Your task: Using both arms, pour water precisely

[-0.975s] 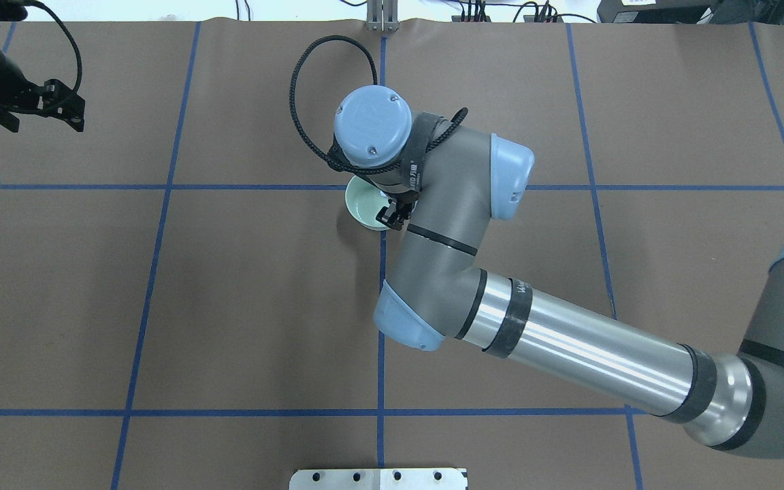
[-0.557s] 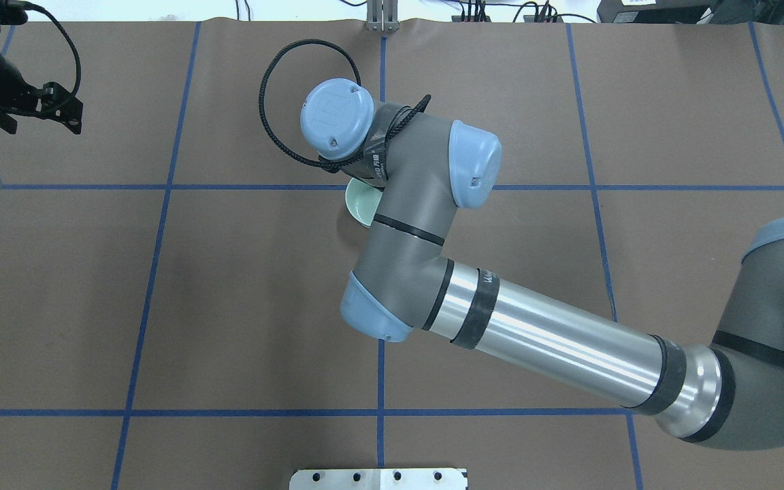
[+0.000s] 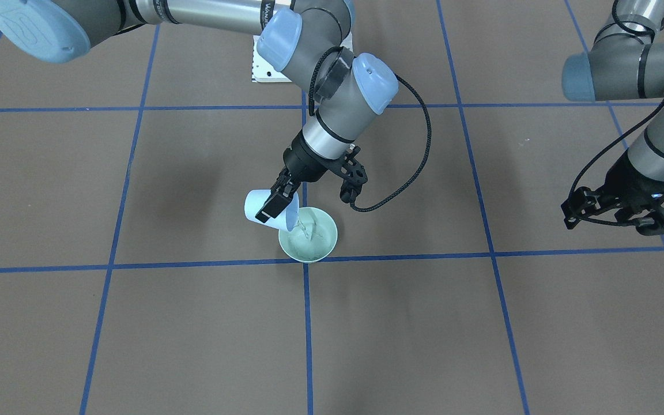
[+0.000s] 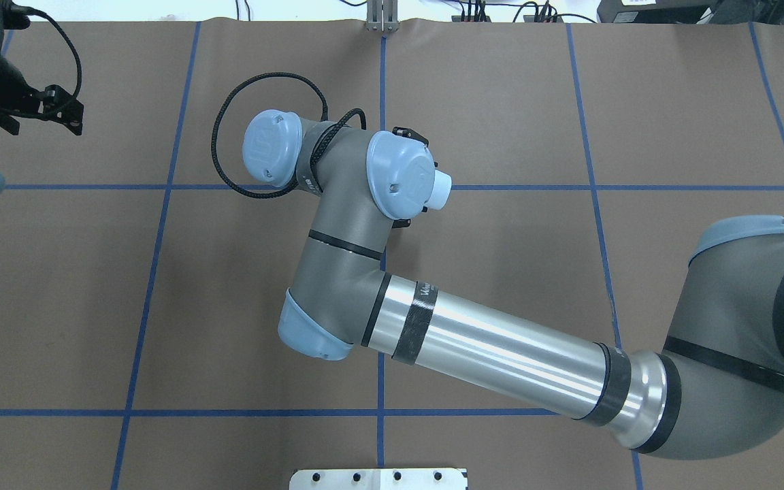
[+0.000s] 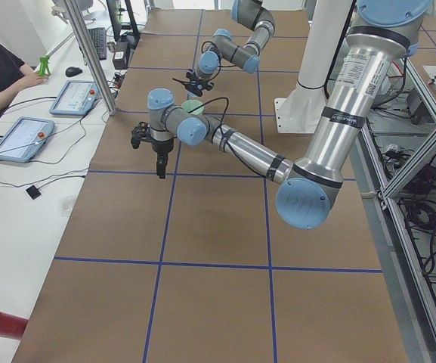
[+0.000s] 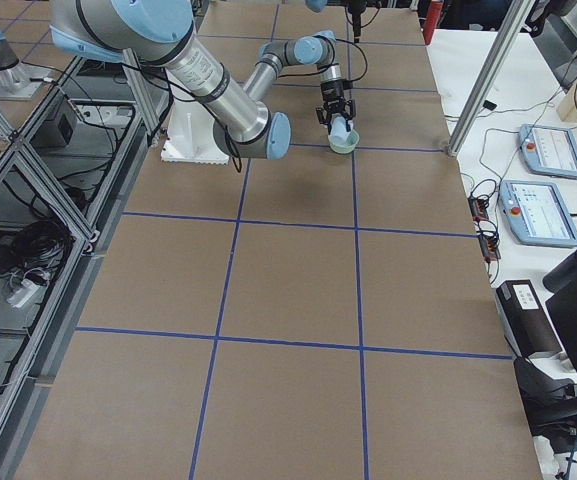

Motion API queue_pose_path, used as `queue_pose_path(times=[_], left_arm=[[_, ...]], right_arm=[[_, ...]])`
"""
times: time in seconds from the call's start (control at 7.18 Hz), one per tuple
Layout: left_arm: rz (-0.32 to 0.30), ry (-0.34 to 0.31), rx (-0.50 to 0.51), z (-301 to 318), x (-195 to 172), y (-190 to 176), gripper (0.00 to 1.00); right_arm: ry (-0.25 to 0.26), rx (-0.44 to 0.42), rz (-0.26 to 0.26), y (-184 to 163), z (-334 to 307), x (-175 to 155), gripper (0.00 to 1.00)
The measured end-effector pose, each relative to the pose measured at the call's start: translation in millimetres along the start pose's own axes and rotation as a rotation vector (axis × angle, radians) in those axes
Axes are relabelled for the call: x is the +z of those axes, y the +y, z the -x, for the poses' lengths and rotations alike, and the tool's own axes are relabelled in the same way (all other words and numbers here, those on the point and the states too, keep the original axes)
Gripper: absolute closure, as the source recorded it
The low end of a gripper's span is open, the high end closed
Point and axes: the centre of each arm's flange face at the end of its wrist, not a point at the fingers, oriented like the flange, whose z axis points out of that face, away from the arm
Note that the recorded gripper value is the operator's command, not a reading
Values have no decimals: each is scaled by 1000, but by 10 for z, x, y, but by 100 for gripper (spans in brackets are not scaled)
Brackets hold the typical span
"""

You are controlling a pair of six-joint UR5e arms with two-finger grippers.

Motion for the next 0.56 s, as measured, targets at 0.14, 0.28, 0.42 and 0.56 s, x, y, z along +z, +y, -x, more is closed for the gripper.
queue_pose_path(times=[0.14, 0.28, 0.42, 0.56], left_arm=[[1, 0, -1, 11, 21, -6, 0], [2, -1, -2, 19, 34, -9, 0], [5, -2, -3, 27, 48, -12, 0], [6, -3, -5, 34, 60, -14, 0]], right_arm=[[32, -18, 28, -1, 19, -35, 100], [58, -37, 49, -7, 43, -63, 100], [76, -57, 62, -9, 56, -74, 100], [90, -74, 71, -6, 65, -80, 100]])
